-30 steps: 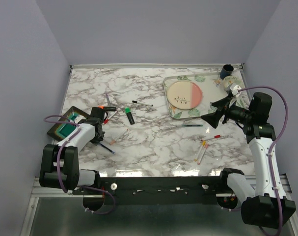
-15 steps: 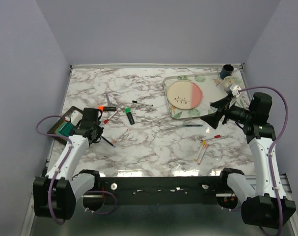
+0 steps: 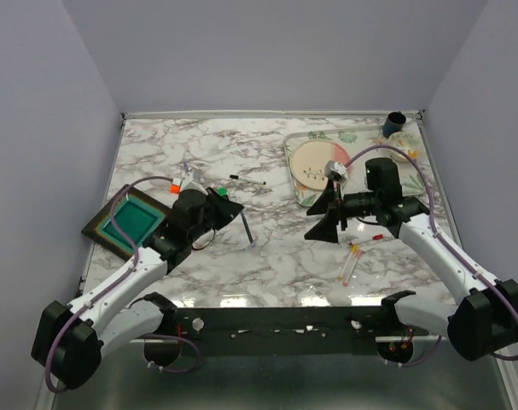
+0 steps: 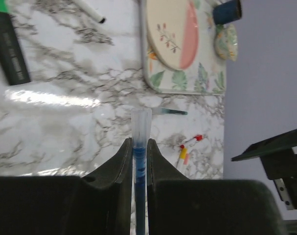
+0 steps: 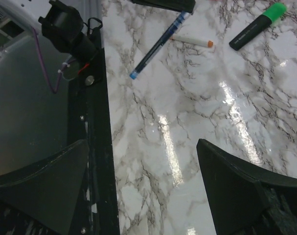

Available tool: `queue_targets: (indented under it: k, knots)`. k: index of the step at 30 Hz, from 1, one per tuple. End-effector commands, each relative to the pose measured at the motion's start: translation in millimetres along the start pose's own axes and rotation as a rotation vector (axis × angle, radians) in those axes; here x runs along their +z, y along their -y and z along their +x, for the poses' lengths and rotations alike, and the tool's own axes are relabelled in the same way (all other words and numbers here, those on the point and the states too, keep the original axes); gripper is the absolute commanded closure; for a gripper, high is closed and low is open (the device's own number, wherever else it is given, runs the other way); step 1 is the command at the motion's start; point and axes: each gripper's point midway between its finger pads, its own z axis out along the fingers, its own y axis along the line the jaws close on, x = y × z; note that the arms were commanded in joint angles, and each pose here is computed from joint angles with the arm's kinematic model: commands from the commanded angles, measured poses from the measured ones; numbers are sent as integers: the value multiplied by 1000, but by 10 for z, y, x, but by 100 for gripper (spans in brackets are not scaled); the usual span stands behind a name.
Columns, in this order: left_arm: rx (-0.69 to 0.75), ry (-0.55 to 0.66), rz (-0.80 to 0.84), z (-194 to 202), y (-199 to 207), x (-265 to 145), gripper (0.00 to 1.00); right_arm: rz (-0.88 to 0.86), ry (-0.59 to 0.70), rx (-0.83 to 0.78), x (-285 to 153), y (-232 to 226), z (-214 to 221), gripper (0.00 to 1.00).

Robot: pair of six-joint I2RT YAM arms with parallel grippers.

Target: Open the pen caps

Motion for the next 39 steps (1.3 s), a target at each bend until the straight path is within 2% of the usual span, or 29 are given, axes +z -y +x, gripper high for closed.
queue_targets:
  k: [1,2,5,14,20,23,24,26,27,28,29,32,35,39]
  knots:
    - [2,120,224,-109,751,130,100,35,55,72,172,38,-96,0]
    - [-1,120,239,-66,804,195,100,56,67,154,185,49,-114,0]
    - [-3,115,267,78,946,298,100,119,94,241,216,166,-140,1]
    - [-10,115,323,311,1261,475,100,164,52,329,379,324,5,7]
    - [-25,118,345,400,1369,517,100,180,24,346,459,367,84,21]
    - [-25,105,358,467,1408,534,100,178,22,348,473,362,94,45]
    - [-23,105,365,471,1427,530,100,178,22,345,473,363,92,66]
    - [-14,96,375,504,1439,534,100,170,22,323,473,358,80,86]
    - [-9,97,387,501,1458,518,96,166,18,319,468,346,77,98]
    - [1,92,388,532,1416,513,89,159,19,304,462,334,41,99]
    - [0,99,430,506,1493,456,69,146,13,284,460,315,35,99]
    - [27,121,487,476,1507,354,43,83,-7,235,446,205,24,99]
    - [45,115,548,489,1539,266,37,-19,-23,172,433,39,33,99]
    - [59,102,616,533,1562,167,37,-95,-20,153,424,-86,27,100]
